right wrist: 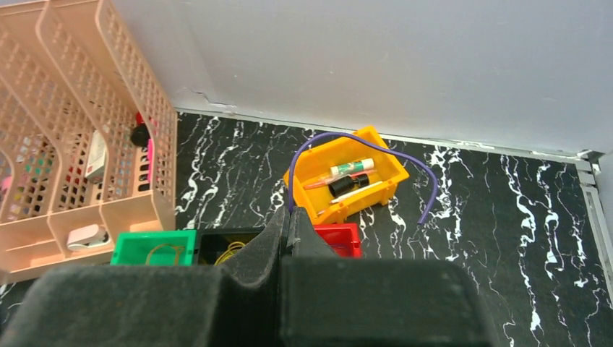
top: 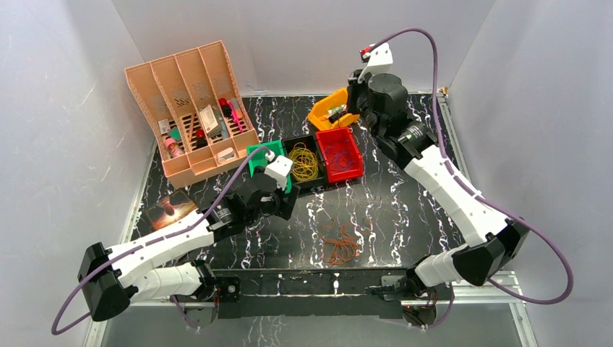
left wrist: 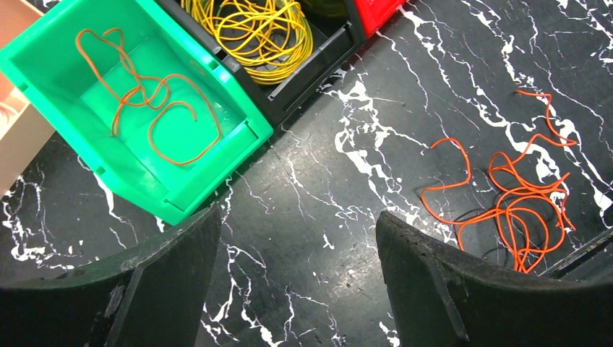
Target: Untangle the cables
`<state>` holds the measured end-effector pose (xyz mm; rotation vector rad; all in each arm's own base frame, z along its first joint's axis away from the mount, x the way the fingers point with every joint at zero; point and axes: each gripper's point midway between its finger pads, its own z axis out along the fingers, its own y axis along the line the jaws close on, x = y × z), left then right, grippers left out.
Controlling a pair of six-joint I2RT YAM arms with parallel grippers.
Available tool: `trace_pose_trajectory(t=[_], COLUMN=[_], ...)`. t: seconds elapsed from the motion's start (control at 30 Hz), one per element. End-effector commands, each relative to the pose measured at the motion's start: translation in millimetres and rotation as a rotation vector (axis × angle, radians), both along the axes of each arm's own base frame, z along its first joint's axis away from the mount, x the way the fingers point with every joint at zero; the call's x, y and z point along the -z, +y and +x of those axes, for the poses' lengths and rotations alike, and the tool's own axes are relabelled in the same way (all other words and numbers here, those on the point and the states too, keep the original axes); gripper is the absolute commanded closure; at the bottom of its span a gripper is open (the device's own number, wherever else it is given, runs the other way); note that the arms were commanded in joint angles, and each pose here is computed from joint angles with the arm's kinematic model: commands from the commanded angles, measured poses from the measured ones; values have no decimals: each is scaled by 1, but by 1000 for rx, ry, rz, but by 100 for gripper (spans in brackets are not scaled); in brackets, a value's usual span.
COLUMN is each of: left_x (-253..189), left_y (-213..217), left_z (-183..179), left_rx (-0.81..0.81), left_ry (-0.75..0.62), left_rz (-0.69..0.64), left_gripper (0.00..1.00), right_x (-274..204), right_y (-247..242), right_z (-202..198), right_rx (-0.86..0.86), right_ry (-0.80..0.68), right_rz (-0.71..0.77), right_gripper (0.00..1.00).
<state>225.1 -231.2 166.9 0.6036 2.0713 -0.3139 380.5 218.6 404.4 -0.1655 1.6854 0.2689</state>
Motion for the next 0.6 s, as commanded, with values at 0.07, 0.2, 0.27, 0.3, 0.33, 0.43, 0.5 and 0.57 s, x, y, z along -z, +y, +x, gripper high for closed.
trace_pose_trajectory(t=[0.07,0.2,0.27,0.3,0.33,0.43,0.5,0.57], left_x=[-16,-20,-20,-20,-20,-19,-19,-19], left_y=[15,12,11,11,11,12,12,12], left_z=[1,3,4,5,5,5,4,4], left_rx=[-51,-41,-40,-41,-40,-45,-45,-45], left_ry=[-29,-44,-41,-39,-38,-37,-37,-37], left_rz=[4,-2,8,13,16,16,13,12], left_gripper=[22,21,22,22,22,22,22,22], right_x=[-32,-21,-16,-13,-11,-1,5,18], right_y=[-9,-4,-2,-1,0,2,2,4], right_z=[19,33,40,43,46,56,61,65], right_rx=[-11,-35,-42,-46,-48,-43,-38,-37], right_ry=[-67,-39,-29,-23,-18,1,9,27], right_rz=[88,87,89,91,91,86,84,76], right_gripper=[100,100,100,100,100,100,100,100])
